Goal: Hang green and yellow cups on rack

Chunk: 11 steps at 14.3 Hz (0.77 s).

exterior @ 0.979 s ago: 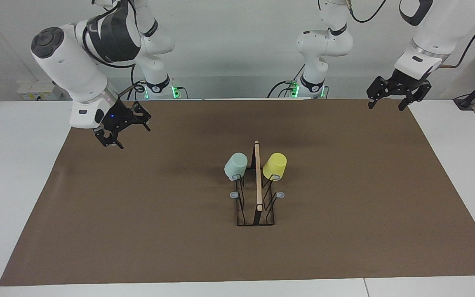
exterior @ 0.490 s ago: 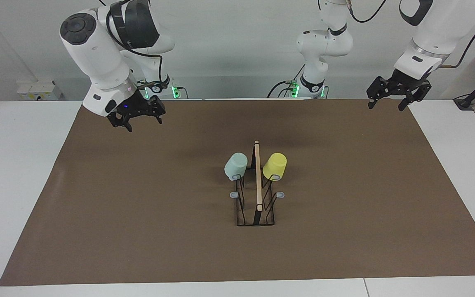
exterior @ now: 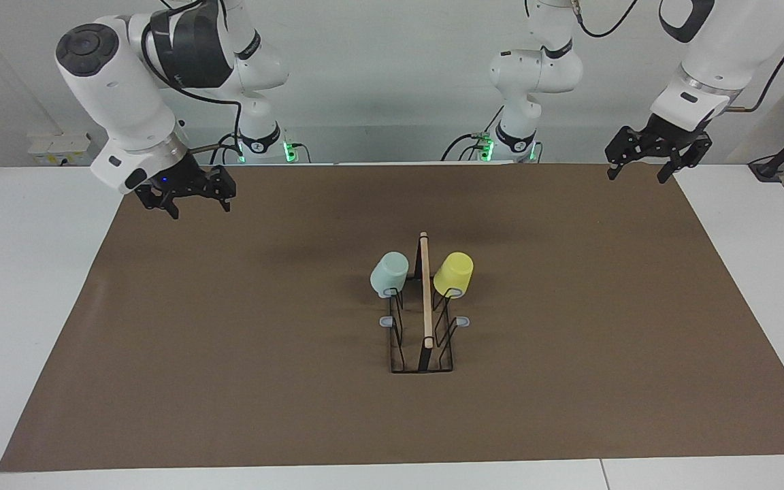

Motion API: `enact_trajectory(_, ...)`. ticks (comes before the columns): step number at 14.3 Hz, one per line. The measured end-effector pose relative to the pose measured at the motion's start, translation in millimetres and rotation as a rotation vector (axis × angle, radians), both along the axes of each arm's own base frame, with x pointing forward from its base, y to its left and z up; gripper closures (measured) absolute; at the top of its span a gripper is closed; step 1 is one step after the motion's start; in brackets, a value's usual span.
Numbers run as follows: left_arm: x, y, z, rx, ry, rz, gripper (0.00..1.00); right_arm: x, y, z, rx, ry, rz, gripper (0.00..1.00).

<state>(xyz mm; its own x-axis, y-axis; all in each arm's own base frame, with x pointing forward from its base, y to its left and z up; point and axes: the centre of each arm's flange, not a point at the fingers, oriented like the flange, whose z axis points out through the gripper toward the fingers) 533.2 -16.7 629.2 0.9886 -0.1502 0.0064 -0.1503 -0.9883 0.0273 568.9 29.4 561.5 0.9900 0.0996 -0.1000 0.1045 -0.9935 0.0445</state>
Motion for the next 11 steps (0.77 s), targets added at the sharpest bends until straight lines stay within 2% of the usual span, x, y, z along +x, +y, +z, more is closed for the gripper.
enact_trajectory(6, 0, 0, 0, 0.000, 0.000, 0.000, 0.00, 0.0, 4, 13, -0.038, -0.056, -0.169, 0.00)
enact_trajectory(9, 0, 0, 0, 0.000, 0.000, 0.000, 0.00, -4.5, 36, 20, -0.036, -0.088, -0.250, 0.00)
enact_trajectory(11, 0, 0, 0, 0.000, 0.000, 0.000, 0.00, -5.7, 61, 23, -0.028, -0.113, -0.257, 0.00)
